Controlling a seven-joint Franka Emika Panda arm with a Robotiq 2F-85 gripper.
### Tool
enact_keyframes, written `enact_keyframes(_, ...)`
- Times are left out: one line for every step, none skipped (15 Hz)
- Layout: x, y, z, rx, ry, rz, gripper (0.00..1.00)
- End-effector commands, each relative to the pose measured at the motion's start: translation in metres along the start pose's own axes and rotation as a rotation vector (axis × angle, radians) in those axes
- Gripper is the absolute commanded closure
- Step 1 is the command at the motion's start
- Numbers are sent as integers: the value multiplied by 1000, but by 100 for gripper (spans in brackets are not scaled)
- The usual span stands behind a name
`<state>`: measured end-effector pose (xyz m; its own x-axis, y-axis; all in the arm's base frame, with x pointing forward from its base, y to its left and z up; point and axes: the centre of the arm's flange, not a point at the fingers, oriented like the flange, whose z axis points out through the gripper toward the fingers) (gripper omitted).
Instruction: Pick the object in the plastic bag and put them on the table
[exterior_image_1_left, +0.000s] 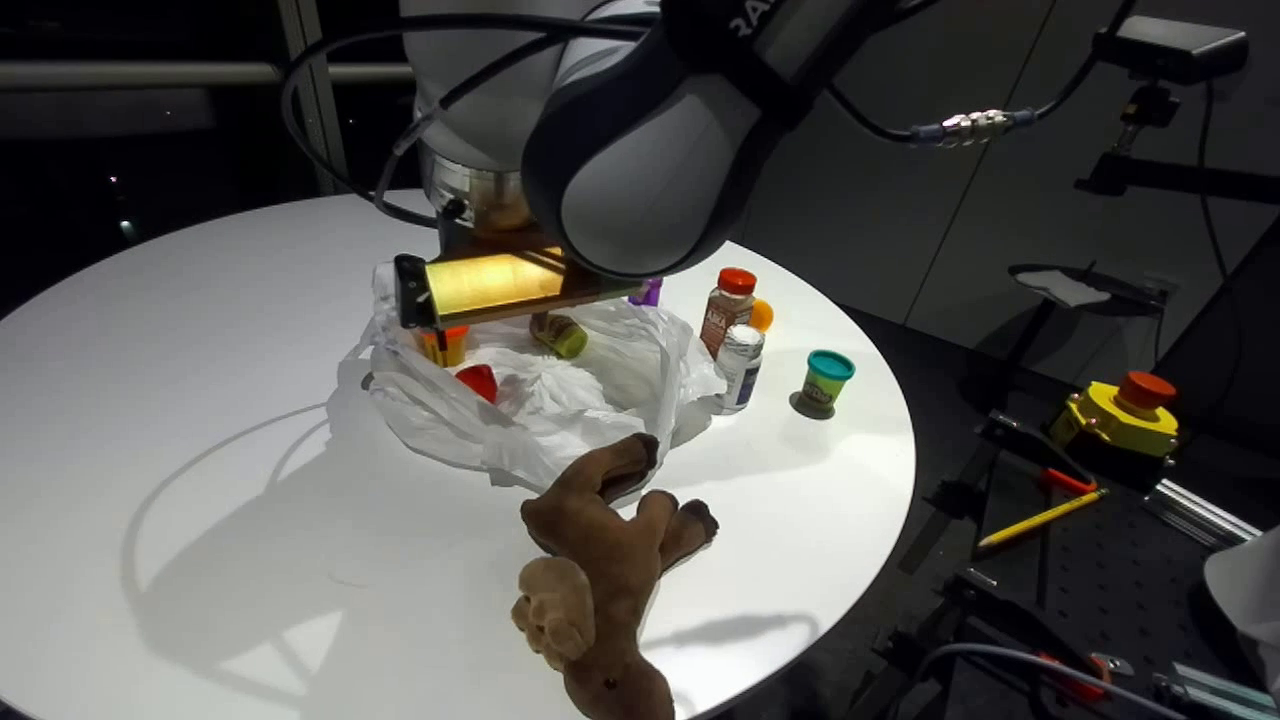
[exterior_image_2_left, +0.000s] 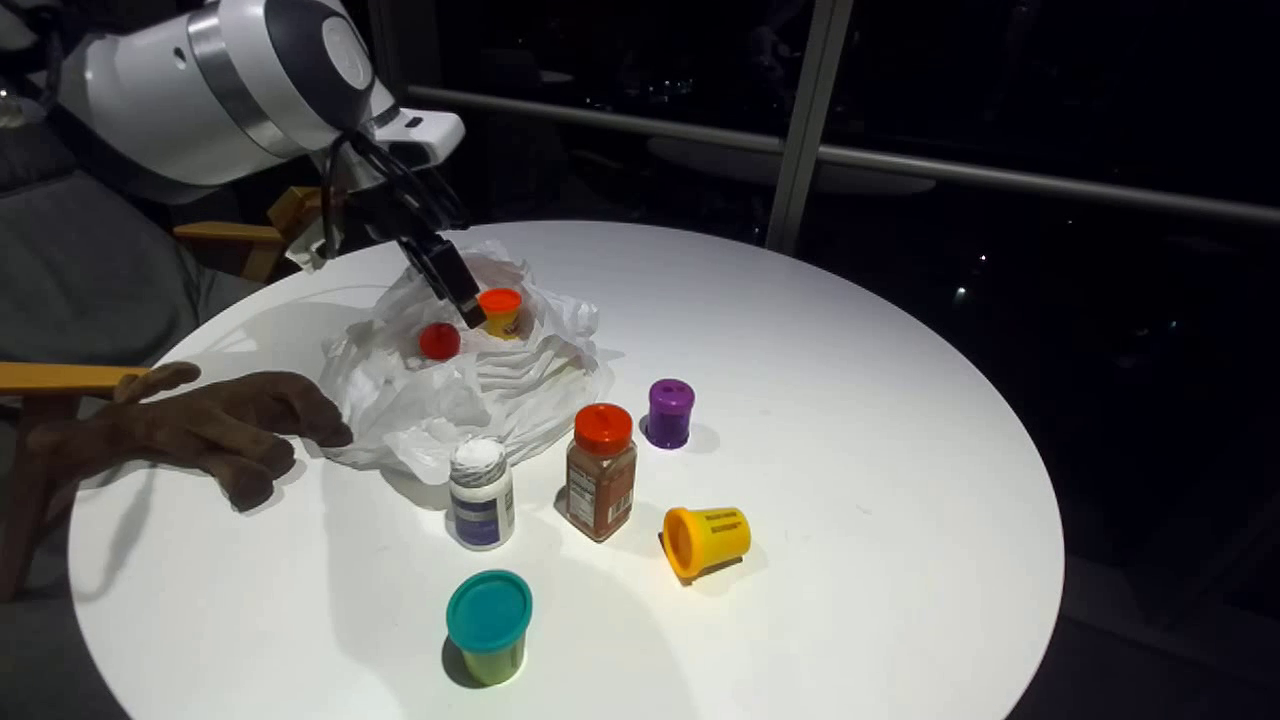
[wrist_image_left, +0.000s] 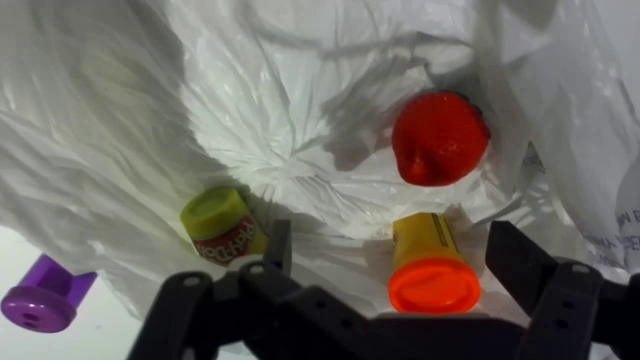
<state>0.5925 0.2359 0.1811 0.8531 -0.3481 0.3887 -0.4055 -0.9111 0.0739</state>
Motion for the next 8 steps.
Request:
enact_keyframes(-5,4,-8,-45,-44,21,0)
enact_keyframes(-5,2,-5,-43,-50,28,0)
enact_keyframes(-6,-1,-1,-28,-45,48,0)
enact_keyframes(-5,-2,2,-17,-39,64,0)
enact_keyframes(-3,-3,3,-7,-32,79,0)
enact_keyframes(-2,-5,5,3,-30,94,0)
enact_keyframes(-2,-6,10,11,-28,111,0)
enact_keyframes(-3,-7,13,19,-25,127,0)
